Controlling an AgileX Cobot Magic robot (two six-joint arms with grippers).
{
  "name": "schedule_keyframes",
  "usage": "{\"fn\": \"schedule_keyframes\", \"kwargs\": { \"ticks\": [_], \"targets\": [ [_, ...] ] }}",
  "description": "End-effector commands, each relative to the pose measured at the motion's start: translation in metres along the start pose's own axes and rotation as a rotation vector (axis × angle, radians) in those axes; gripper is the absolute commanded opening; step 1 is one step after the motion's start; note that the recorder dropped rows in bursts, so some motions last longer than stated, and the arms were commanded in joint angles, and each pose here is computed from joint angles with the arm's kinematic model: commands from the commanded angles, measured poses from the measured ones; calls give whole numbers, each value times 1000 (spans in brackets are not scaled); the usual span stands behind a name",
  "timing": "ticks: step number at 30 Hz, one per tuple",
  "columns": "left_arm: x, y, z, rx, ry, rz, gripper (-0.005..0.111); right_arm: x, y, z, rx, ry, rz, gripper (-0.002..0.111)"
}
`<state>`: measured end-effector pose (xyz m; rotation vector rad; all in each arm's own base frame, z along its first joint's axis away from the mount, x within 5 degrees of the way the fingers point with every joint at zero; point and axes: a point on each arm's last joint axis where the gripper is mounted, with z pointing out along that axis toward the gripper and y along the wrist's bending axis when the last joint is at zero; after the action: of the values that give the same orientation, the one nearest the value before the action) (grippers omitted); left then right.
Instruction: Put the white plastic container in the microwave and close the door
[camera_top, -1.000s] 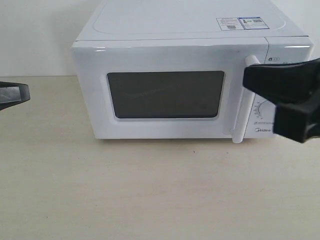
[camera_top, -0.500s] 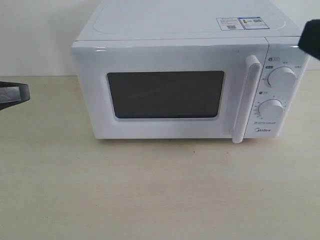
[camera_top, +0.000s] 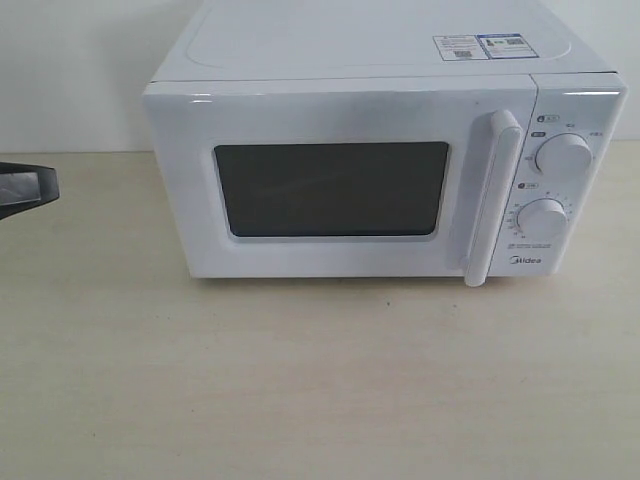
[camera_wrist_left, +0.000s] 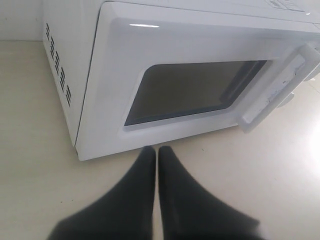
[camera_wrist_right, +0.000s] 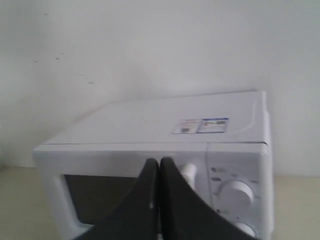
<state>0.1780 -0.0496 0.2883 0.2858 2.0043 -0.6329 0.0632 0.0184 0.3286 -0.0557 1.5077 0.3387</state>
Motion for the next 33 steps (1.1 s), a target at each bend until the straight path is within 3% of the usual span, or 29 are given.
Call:
{"fn": "schedule_keyframes", "kwargs": {
  "ticks": [1, 12, 33],
  "targets": [
    [1, 1, 0, -8, -4, -5, 4, 37, -13, -13, 133, 8, -9, 0],
    [1, 1, 0, -10, -4, -5, 4, 128, -35, -14, 232, 179, 18, 0],
    [0, 2, 0, -19, -9, -5, 4, 139, -39, -23, 281, 270, -47, 0]
  ]
}}
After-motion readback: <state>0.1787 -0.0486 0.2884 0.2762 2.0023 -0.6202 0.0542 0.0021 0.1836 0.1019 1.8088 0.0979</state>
